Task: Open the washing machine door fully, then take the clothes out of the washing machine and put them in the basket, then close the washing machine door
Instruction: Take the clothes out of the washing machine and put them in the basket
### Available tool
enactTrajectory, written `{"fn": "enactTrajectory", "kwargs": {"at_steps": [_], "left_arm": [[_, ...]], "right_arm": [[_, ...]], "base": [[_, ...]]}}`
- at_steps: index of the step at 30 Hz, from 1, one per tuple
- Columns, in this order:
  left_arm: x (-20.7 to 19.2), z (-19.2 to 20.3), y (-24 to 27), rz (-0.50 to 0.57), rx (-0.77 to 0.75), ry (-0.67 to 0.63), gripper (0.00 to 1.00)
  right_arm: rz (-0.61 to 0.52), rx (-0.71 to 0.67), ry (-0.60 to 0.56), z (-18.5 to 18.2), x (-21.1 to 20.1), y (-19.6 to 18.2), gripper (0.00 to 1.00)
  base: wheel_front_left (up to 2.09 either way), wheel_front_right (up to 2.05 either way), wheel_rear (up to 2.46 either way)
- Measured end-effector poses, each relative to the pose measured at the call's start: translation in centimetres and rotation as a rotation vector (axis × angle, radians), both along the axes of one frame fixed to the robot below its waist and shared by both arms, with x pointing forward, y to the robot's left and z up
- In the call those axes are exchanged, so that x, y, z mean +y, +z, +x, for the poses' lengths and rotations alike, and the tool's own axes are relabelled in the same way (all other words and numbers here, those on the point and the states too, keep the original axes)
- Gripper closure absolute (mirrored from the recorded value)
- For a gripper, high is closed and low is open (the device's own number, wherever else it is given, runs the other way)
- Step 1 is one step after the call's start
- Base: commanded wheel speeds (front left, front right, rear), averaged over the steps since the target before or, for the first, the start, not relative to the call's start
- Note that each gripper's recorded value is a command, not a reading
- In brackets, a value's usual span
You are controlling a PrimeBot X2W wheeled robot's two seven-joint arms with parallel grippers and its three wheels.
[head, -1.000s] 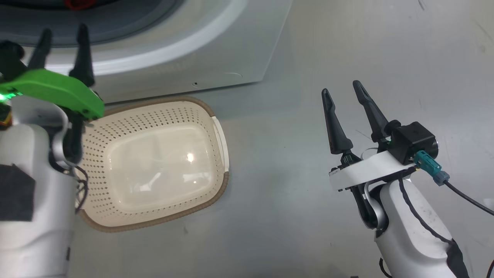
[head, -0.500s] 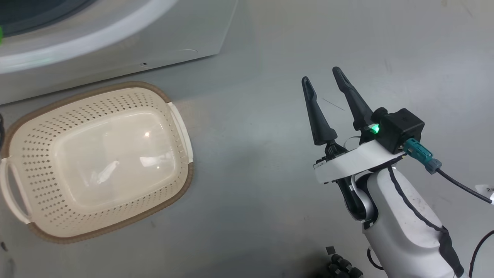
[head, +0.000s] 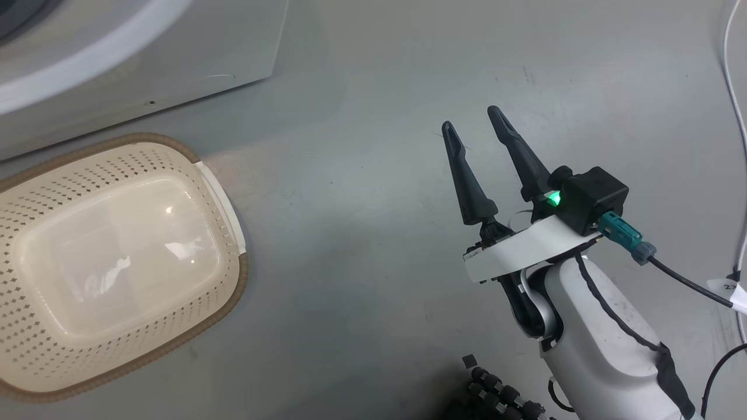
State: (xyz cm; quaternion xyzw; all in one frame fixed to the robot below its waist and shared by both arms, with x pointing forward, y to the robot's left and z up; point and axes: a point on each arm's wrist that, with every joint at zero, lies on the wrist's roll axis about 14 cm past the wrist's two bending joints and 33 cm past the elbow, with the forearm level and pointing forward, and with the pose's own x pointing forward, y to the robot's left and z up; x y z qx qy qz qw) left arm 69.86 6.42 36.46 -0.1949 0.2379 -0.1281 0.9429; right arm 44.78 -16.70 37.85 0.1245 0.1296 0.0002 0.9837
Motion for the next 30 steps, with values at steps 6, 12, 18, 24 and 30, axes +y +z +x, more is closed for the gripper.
{"fn": "enactTrajectory", "kwargs": {"at_steps": [6, 12, 18, 24, 30], "left_arm": [[-0.9, -0.9, -2.7, 0.012, 0.128, -0.046, 0.00], [-1.4, -1.9, -4.4, 0.032, 0.242, -0.093, 0.00], [-1.5, -1.8, -4.5, 0.037, 0.285, -0.113, 0.53], [-1.3, -1.7, -4.8, 0.061, 0.302, -0.125, 1.00], [-0.9, -1.6, -4.9, 0.109, 0.288, -0.133, 1.00]], "right_arm": [[-0.004, 0.012, -0.018, -0.2, -0.4, -0.3, 0.00], [-0.005, 0.016, -0.019, -0.2, -0.3, -0.4, 0.00], [-0.002, 0.013, -0.014, 0.0, -0.1, -0.4, 0.00], [-0.002, 0.006, -0.020, 0.4, -0.3, -0.3, 0.00], [0.001, 0.006, -0.018, 0.5, -0.1, -0.3, 0.00]], "base": [[0.00, 0.00, 0.00], [0.00, 0.00, 0.00], [0.00, 0.00, 0.00], [0.00, 0.00, 0.00], [0.00, 0.00, 0.00]]}}
